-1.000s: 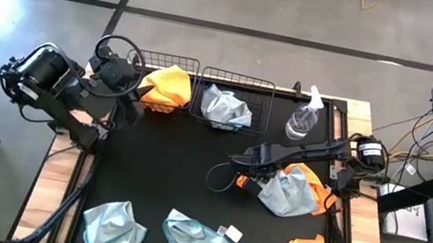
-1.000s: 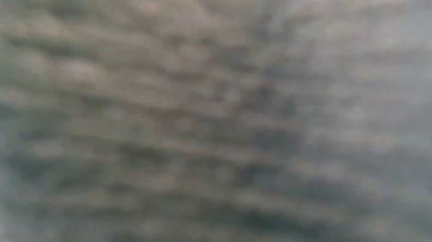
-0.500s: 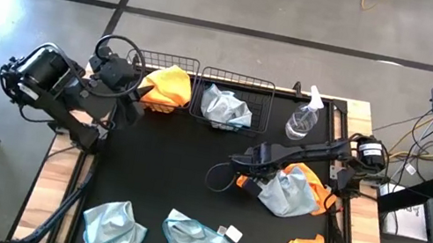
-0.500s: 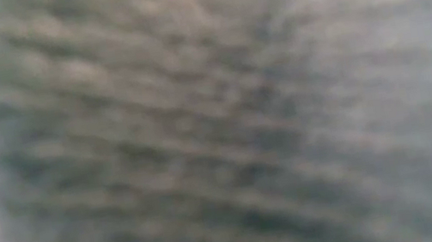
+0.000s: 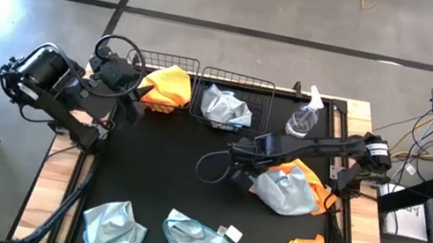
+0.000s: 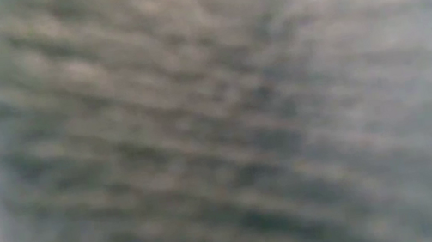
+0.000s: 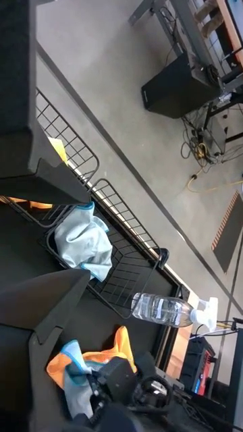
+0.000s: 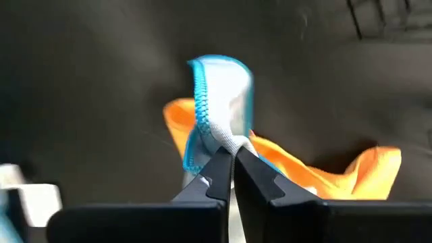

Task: Sort microfiber towel by color & place in baskets
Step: Put the blue microfiber cloth into the right black wire basket

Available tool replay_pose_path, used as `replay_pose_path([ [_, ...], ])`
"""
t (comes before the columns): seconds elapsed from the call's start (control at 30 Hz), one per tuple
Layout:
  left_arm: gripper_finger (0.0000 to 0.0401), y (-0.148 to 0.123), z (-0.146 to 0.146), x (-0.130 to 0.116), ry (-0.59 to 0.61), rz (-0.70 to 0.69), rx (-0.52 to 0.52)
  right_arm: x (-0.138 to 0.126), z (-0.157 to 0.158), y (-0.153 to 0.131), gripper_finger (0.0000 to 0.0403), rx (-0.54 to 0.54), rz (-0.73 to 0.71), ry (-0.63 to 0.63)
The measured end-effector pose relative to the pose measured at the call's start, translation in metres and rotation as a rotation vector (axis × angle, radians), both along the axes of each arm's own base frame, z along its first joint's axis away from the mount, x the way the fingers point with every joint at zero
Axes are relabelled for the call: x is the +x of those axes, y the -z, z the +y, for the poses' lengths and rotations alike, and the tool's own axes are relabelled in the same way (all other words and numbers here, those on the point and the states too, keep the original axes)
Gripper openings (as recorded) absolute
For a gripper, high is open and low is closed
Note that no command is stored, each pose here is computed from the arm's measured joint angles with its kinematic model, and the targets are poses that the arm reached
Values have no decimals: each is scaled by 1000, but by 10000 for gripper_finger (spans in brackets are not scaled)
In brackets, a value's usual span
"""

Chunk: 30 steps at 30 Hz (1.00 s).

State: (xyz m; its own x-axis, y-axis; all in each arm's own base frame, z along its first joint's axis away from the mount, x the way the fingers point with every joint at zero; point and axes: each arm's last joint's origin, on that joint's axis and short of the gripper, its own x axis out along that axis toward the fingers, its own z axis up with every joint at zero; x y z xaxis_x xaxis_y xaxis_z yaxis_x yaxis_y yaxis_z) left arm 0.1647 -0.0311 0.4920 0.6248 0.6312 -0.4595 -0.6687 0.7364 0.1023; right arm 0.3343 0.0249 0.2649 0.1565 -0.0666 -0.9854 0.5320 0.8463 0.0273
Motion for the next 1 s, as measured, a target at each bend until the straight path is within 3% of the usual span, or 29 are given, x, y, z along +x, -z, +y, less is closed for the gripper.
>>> replay_pose_path([
  [0.43,151,1,0,-1,5,16,0,9,-2,-62,9,-84,-220,-13],
  [1.0,151,3,0,-3,19,48,-7,6,-8,-155,9,-299,-525,-37],
])
